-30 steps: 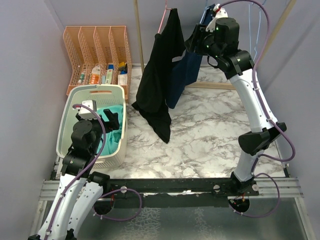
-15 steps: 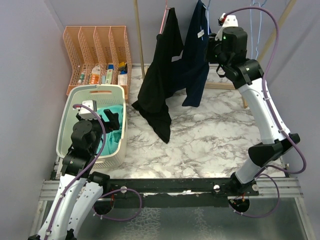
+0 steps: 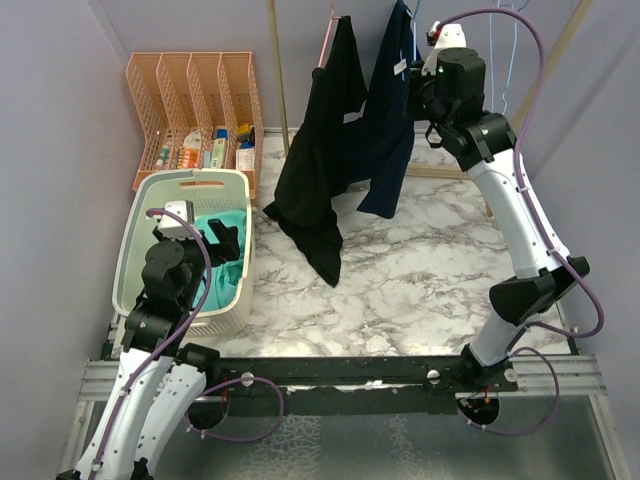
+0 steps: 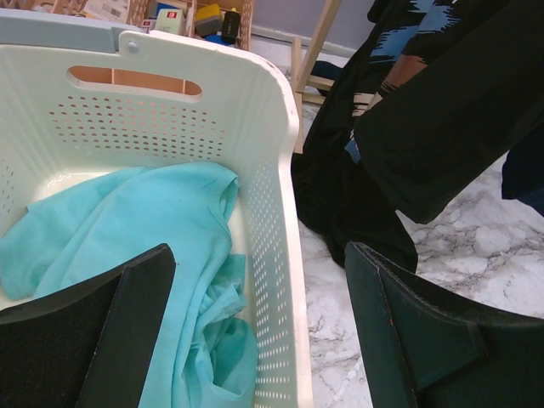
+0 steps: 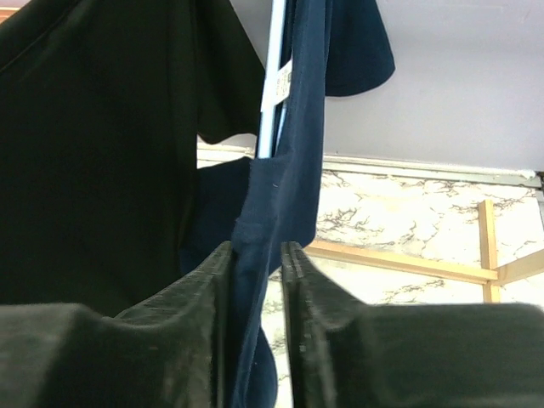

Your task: Remove the t-shirt from the hanger

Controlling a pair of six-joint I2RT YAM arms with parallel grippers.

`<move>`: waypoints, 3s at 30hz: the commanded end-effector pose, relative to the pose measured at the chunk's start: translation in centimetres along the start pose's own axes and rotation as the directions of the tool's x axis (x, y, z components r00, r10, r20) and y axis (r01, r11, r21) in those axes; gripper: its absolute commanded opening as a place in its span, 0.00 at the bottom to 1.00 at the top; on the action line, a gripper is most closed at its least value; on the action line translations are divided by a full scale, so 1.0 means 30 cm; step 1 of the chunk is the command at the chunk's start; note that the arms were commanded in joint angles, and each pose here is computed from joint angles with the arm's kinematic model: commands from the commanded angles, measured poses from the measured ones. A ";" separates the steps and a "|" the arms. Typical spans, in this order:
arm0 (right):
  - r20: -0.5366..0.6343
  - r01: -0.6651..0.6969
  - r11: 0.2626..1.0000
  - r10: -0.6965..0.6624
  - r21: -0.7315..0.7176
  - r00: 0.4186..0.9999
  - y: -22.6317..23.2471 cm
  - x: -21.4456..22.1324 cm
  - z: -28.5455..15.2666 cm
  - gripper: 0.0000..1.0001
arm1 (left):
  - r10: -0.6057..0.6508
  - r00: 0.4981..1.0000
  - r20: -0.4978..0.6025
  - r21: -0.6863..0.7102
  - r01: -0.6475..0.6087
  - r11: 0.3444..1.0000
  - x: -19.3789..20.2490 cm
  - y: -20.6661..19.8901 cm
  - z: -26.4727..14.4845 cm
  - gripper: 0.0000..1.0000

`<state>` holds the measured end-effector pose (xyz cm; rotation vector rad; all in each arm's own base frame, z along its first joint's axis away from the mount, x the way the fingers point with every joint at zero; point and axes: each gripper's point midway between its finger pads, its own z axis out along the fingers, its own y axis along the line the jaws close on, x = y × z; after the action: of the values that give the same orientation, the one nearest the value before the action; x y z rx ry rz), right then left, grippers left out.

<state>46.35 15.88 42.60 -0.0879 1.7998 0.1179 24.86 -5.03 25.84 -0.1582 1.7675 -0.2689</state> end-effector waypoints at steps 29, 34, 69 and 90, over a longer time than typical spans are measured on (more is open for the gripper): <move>0.443 -0.143 0.986 0.092 0.085 0.892 -0.156 -0.374 -0.340 0.01 | 0.002 0.999 0.046 0.137 -0.008 0.991 -0.036 -0.079 -0.014 0.93; 0.389 -0.133 0.990 0.105 0.046 0.915 -0.152 -0.317 -0.405 0.01 | 0.015 0.998 0.056 0.248 -0.028 0.968 -0.043 -0.148 -0.009 0.99; -0.038 -0.083 0.739 0.078 -0.669 0.996 0.112 0.302 -1.040 0.01 | 0.098 0.986 0.133 0.984 -0.120 -0.134 -0.512 -1.132 -0.204 0.90; 0.012 -0.041 0.658 0.075 -0.752 0.997 0.149 0.288 -1.109 0.01 | 0.176 0.984 0.032 0.953 0.023 -0.303 -0.363 -1.240 -0.227 0.03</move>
<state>12.33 15.93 39.14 -0.5942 1.7345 0.9029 20.68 -37.57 45.97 1.2471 1.1252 -1.6613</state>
